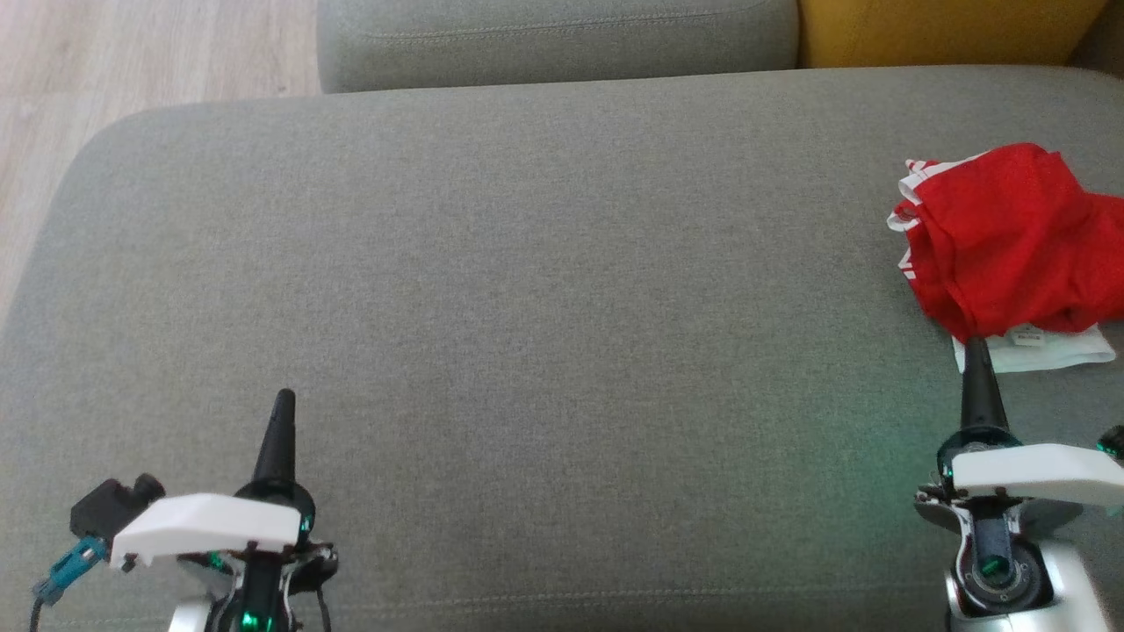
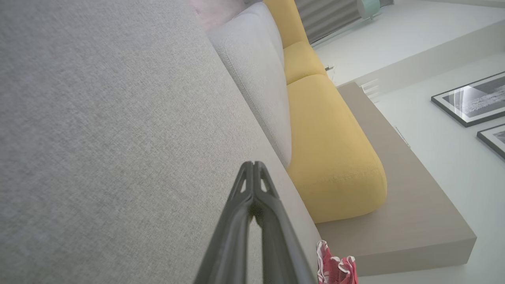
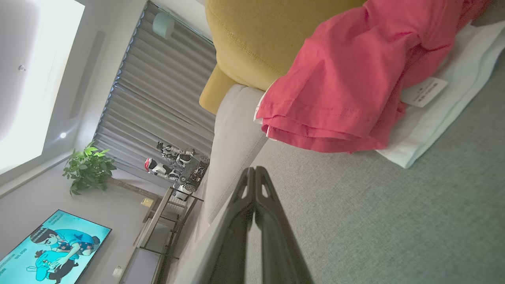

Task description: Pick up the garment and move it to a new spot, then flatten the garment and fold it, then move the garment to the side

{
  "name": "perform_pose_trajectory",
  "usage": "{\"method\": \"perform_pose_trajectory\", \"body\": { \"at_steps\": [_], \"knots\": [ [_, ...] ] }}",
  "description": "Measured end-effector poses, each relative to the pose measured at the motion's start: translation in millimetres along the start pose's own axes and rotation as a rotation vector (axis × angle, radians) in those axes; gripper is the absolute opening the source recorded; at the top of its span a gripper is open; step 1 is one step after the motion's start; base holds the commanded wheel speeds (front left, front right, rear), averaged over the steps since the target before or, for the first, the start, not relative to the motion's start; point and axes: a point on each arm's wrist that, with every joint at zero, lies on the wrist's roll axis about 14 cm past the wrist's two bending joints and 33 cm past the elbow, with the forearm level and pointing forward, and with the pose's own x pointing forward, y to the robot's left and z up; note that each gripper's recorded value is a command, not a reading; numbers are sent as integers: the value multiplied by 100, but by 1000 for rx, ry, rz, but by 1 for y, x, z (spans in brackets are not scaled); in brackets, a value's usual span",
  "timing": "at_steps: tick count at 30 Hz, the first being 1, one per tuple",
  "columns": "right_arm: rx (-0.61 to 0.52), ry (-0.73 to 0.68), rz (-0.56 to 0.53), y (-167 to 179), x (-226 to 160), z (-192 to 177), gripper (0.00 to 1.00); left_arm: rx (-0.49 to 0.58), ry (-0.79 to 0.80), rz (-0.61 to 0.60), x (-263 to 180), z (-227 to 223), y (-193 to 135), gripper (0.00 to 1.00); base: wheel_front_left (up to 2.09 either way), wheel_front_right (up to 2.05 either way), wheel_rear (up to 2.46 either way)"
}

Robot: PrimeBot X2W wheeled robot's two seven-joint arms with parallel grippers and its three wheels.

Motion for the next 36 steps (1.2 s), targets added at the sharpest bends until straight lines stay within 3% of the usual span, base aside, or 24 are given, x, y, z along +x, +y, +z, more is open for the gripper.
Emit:
{"method": "perform_pose_trajectory", "body": {
  "at_steps": [36],
  "knots": [
    [414,-1,16,3,-5,11,0,-345,-19,-31,0,20,-3,0,0,0,0]
  ]
}}
